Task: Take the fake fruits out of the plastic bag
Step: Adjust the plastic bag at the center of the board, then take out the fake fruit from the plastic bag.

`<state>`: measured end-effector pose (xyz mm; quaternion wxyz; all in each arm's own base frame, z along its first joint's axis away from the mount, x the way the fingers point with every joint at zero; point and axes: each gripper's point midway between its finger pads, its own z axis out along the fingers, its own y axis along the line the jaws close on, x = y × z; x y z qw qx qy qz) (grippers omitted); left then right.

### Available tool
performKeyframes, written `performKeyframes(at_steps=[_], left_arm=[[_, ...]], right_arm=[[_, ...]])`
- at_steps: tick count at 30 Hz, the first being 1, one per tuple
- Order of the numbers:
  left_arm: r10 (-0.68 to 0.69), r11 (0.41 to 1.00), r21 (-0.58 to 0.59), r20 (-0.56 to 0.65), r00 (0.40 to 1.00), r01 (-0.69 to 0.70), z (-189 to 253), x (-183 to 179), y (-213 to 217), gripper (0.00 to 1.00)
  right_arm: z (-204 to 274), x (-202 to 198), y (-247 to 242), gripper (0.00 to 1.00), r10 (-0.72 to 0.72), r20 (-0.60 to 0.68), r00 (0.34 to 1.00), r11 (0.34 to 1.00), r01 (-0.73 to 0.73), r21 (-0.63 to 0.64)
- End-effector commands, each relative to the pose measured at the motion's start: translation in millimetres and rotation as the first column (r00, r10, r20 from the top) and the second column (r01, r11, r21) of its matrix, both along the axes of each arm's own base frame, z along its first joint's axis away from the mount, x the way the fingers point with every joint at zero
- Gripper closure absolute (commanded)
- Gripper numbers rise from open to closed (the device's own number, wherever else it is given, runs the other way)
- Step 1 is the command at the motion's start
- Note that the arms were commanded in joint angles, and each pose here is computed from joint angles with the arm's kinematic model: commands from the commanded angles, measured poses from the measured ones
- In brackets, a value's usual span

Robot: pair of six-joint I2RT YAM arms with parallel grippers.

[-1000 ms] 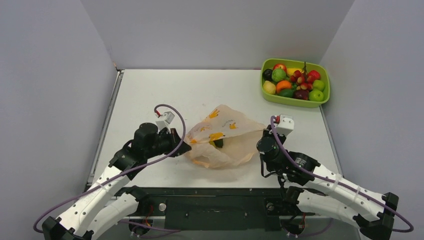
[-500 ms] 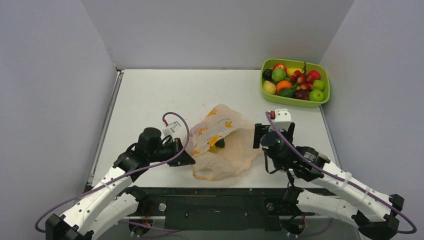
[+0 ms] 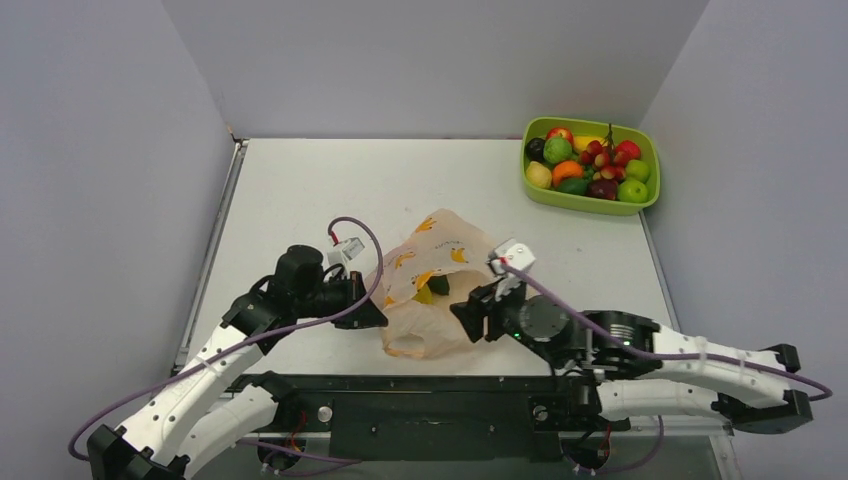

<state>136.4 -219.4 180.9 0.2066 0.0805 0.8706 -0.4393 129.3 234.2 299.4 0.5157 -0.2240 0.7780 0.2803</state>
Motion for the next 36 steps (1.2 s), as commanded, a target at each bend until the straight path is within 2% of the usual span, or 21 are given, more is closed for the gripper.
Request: performKeyframes(at_steps=[1,2,3,4,10,15,19,21,22,23,24,28,31,34,36], left_arm=[[-0.026,0.998,0.059,0.037,0.999,0.024,7.1,-1.0,6.7,1.0],[-0.022,0.998,0.066,0.036,0.999,0.02,6.3,-1.2,7.9,1.0],[-0.018,0.997,0.07,0.037,0.999,0.015,5.5,-0.8,8.6,1.0],[-0.017,0.997,0.072,0.034,0.999,0.015,4.3,-1.3,9.1,1.0],[-0.017,0.999,0.049,0.027,0.999,0.015,5.5,-3.1,6.0,1.0],[-0.032,0.998,0.059,0.009,0.999,0.031,0.6,-7.1,-2.1,1.0],[0.047,0.988,0.146,0.009,0.999,-0.048,-11.2,-0.1,2.1,1.0],[0.115,0.981,0.155,0.029,0.993,-0.118,-7.7,6.5,5.9,0.89],[0.151,0.976,0.151,0.034,0.988,-0.154,-4.7,9.1,7.4,0.75],[0.17,0.976,0.129,0.053,0.984,-0.176,3.8,9.0,9.9,0.7],[0.203,0.971,0.116,0.062,0.977,-0.209,11.1,11.3,12.7,0.65],[0.267,0.96,0.061,0.07,0.961,-0.272,38.3,-0.2,28.1,0.6],[0.31,0.95,0.032,0.01,0.951,-0.31,43.6,-11.7,34.8,0.59],[0.367,0.925,-0.069,-0.087,0.926,-0.373,53.8,-21.3,34.8,0.59],[0.345,0.918,-0.148,-0.157,0.925,-0.368,58.6,-29.1,26.8,0.59]], right_arm=[[-30.2,21.6,29.1,0.66,-0.125,0.038,0.991,0.991,0.127,-0.053],[-42.6,32.6,22.9,0.82,-0.207,0.064,0.976,0.975,0.212,-0.073],[-44.4,37.6,23.2,0.86,-0.24,0.08,0.967,0.968,0.245,-0.057],[-60.8,44.6,16.7,0.9,-0.273,0.111,0.955,0.954,0.284,-0.098],[-109.8,72.2,11.6,0.98,-0.341,0.14,0.93,0.921,0.36,-0.15],[-128.3,70.8,42.0,0.97,-0.251,0.101,0.963,0.965,0.257,-0.051],[-131.3,31.3,98.4,0.93,-0.017,0.046,0.999,0.998,0.015,0.057],[-138.5,9.5,124.4,0.93,0.084,-0.006,0.996,0.99,-0.083,0.116],[-135.7,1.9,134.9,0.93,0.115,-0.018,0.993,0.982,-0.111,0.155],[-145.9,-6.2,143.7,0.93,0.143,-0.059,0.988,0.977,-0.132,0.166],[-142.8,-9.1,150.5,0.93,0.155,-0.067,0.986,0.969,-0.139,0.203],[-152.6,-18.0,167.1,0.93,0.19,-0.122,0.974,0.952,-0.152,0.267],[-154.9,-16.9,177.4,0.91,0.192,-0.162,0.968,0.95,-0.142,0.278],[-153.3,-17.2,179.6,0.88,0.194,-0.185,0.963,0.95,-0.137,0.282],[-150.6,-11.1,169.2,0.84,0.146,-0.186,0.972,0.958,-0.092,0.271]])
